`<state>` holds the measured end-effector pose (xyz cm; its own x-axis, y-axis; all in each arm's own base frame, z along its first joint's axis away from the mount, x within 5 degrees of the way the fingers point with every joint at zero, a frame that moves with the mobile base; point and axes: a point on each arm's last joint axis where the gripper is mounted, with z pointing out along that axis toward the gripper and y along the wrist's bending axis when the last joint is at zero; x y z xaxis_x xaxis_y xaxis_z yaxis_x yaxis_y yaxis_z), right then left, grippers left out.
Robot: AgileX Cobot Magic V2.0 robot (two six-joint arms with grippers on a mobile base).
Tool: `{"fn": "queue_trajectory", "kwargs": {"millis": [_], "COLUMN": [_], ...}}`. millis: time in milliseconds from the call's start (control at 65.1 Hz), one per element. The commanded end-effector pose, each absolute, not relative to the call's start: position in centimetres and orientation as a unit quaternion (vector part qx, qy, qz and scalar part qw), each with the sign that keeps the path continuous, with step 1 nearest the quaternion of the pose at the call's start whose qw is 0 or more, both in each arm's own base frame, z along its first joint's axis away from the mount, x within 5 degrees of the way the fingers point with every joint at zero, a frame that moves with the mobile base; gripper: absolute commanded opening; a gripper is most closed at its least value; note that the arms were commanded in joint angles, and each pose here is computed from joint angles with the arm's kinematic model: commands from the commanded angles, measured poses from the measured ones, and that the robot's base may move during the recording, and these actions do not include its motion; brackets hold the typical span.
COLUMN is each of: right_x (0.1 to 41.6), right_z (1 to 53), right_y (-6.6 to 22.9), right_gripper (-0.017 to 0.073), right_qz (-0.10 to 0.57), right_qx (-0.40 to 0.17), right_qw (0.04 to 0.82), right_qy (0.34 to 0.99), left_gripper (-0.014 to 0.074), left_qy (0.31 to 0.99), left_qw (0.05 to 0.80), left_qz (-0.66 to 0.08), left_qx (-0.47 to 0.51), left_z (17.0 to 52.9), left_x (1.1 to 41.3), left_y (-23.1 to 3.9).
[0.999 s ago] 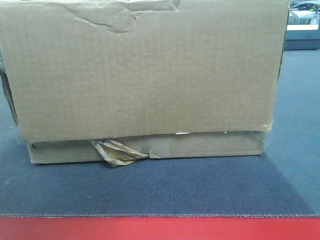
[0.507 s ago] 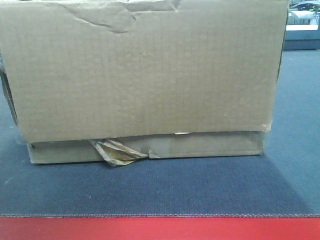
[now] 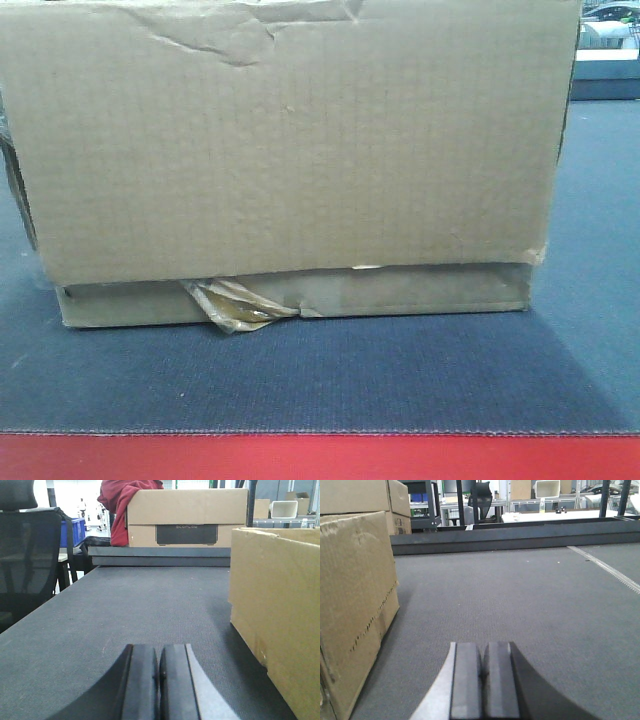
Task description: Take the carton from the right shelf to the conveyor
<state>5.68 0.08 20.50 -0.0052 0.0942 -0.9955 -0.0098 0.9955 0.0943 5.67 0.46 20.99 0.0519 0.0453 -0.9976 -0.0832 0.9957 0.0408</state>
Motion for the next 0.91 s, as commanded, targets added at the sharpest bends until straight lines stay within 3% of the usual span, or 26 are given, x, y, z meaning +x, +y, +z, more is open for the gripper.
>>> {"fn": "queue_trajectory", "kwargs": {"millis": [0,891], "right_x": [5.64,5.64], "right_z": [20.89,20.91], "right_y": [0.03,0.03], "right_gripper": [-0.0078,-0.0078], "right_qz": [0.034,0.034], "right_qx": [0.03,0.03], "right_qw": [0.72,0.721], "right_qy": [0.692,0.692], "left_gripper": [0.0014,0.0014], "left_qy": [0.678,0.678], "left_qw": [0.734,0.734], "left_qz": [0.048,0.048], "left_qx": [-0.014,-0.014], "left_z": [21.26,21.26], "left_x": [5.6,5.6], "left_y": [0.48,0.48]}}
